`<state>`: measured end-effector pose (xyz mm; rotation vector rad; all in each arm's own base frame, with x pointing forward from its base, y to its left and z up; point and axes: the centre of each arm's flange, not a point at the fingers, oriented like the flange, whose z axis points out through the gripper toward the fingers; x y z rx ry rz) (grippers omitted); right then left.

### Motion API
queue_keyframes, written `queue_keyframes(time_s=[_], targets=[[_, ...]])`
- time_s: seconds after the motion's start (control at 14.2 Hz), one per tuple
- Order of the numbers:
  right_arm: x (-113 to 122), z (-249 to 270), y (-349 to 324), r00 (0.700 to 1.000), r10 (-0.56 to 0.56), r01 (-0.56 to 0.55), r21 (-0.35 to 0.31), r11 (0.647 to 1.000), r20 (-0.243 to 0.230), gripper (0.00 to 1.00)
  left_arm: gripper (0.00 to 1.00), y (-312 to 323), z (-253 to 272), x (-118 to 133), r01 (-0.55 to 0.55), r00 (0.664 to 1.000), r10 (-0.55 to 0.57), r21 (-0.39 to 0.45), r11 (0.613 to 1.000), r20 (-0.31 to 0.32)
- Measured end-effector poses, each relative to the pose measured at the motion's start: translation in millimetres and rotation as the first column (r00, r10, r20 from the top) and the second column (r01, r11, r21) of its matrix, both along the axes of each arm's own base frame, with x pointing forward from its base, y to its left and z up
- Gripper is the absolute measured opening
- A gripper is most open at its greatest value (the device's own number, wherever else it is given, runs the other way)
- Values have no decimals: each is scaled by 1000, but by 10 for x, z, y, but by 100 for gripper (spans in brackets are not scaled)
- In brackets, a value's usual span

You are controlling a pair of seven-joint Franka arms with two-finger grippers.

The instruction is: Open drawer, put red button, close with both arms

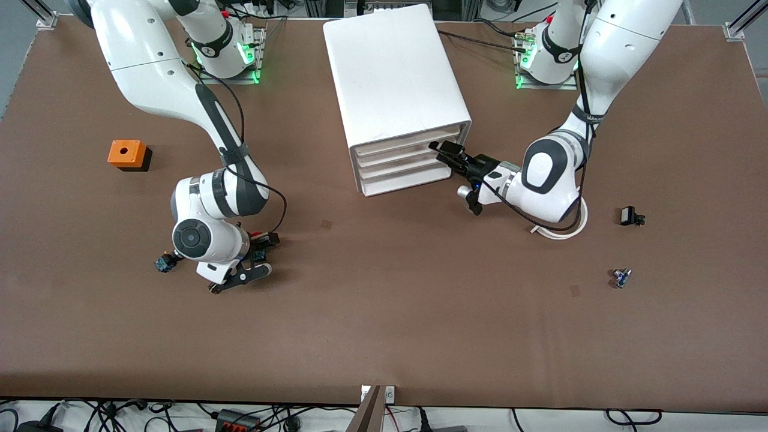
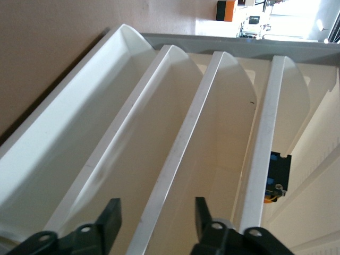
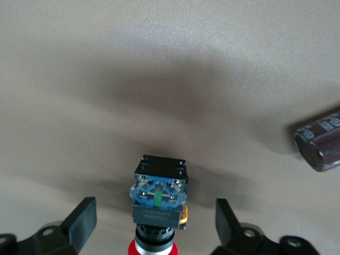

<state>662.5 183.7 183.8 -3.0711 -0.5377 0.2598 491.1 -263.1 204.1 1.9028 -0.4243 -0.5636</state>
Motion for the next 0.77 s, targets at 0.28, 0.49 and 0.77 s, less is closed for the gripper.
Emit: queue_keyframes(time_s=[0.28,0.49,0.77], targets=[[-10,-48,-5,1000,6,-6,-1,1000,-7,62,29,-70,-40,-61,14,1000,-14,3,1000,-2],[-10,-58,-9,1000,10,-10,-1,1000,-8,48,13,-78,-6,21,19,999,-18,-18,1000,40],[94,85,14,1000,11,-11,8,1000,25,41,14,42,-32,516,-21,995,24,-30,999,102]])
